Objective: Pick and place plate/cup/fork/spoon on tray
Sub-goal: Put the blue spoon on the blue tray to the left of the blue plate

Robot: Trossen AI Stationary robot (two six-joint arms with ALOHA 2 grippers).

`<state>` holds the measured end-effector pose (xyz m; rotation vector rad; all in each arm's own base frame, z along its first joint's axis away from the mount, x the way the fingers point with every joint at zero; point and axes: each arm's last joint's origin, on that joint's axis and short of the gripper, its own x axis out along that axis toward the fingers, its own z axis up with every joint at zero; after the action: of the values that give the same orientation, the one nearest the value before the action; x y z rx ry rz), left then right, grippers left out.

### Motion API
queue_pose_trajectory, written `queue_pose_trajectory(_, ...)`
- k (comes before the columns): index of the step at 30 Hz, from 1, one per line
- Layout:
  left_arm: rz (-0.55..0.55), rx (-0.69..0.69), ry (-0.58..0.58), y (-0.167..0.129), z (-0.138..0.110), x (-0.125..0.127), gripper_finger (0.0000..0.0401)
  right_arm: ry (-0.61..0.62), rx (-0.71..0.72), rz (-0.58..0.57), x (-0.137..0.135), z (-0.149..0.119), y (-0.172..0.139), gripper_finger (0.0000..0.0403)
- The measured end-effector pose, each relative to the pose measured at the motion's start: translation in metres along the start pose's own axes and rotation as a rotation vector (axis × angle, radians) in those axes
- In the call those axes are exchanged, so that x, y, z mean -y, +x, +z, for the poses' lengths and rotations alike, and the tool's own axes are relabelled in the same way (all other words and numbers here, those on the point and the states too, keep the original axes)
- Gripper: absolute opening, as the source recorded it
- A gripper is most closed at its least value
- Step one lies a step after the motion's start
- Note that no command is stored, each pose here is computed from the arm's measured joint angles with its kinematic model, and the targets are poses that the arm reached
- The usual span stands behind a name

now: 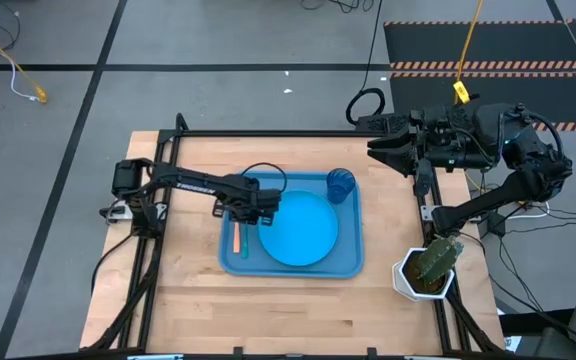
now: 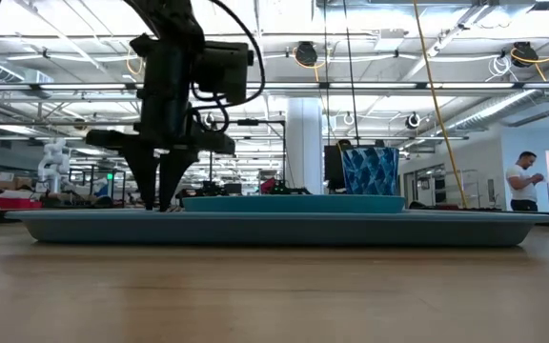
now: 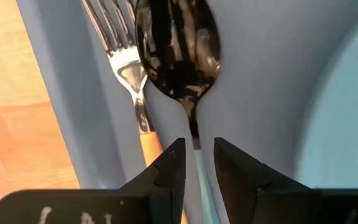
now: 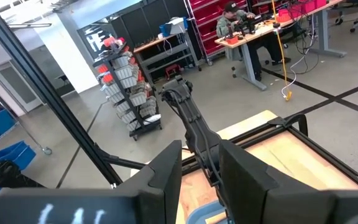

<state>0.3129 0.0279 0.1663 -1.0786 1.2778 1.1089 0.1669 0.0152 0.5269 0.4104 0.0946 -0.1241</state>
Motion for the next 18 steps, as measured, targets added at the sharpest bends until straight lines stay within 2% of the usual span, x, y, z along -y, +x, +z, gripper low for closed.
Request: queue_pose_trajectory(18,0.011,-0.030,0.009,0.015,0.000,0.001,0.0088,0.000,0.000,0.001,0.000,0.000,0.000,0.0097)
